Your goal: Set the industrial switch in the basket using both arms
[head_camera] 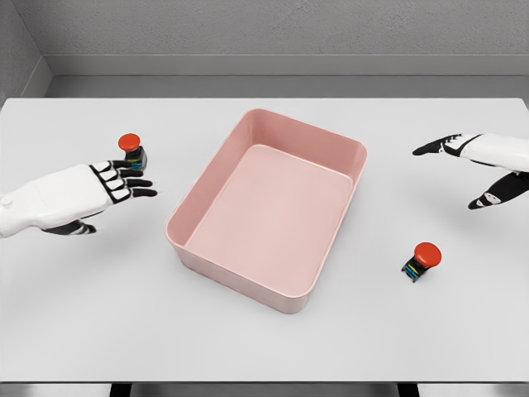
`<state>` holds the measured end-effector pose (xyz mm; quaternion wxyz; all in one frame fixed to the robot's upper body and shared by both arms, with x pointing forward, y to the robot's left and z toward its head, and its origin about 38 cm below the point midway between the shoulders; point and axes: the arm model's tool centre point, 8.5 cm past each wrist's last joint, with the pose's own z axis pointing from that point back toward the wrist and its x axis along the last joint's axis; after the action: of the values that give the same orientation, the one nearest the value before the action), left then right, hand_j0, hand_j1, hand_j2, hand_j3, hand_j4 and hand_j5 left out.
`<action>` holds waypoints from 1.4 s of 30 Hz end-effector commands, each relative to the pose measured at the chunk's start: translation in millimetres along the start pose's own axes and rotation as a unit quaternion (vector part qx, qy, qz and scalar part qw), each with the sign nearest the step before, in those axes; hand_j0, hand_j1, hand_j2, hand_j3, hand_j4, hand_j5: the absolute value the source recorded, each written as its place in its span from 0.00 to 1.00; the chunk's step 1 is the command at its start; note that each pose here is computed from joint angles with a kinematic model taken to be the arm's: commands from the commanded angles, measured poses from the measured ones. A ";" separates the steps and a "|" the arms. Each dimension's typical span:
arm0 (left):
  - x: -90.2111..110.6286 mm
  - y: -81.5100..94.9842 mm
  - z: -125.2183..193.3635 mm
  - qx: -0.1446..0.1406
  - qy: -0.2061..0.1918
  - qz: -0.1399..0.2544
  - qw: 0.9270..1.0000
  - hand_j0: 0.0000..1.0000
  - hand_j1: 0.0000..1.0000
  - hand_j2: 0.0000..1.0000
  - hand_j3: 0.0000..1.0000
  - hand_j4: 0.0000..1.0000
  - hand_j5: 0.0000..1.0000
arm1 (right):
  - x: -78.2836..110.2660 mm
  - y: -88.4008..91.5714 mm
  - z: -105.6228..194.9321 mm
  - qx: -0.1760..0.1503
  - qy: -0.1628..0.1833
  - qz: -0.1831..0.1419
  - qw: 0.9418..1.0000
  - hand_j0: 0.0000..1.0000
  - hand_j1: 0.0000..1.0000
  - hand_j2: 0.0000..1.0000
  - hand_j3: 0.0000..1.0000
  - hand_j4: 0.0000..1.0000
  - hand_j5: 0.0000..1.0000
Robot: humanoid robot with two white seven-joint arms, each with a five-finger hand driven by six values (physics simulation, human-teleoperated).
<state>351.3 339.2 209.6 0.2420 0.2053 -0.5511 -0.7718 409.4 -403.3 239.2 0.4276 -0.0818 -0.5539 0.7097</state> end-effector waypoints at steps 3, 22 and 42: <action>-1.8 -2.4 2.3 -0.011 0.004 -0.006 1.000 1.00 1.00 1.00 1.00 1.00 1.00 | -0.7 0.8 1.5 -0.001 0.001 -0.004 1.000 1.00 1.00 1.00 1.00 1.00 1.00; -50.3 5.7 -76.0 -0.019 0.027 -0.029 0.999 1.00 1.00 1.00 1.00 1.00 1.00 | 8.3 28.7 10.6 0.039 -0.002 -0.010 0.999 1.00 1.00 1.00 1.00 1.00 1.00; -100.6 -14.6 -109.1 -0.042 0.081 0.037 0.995 1.00 1.00 1.00 1.00 1.00 1.00 | 49.6 49.8 9.0 0.056 -0.054 -0.001 0.997 1.00 1.00 1.00 1.00 1.00 1.00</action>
<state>492.9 317.9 169.1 0.3142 0.2368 -0.5030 -0.7695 344.8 -382.8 214.8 0.4081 -0.0212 -0.5250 0.7466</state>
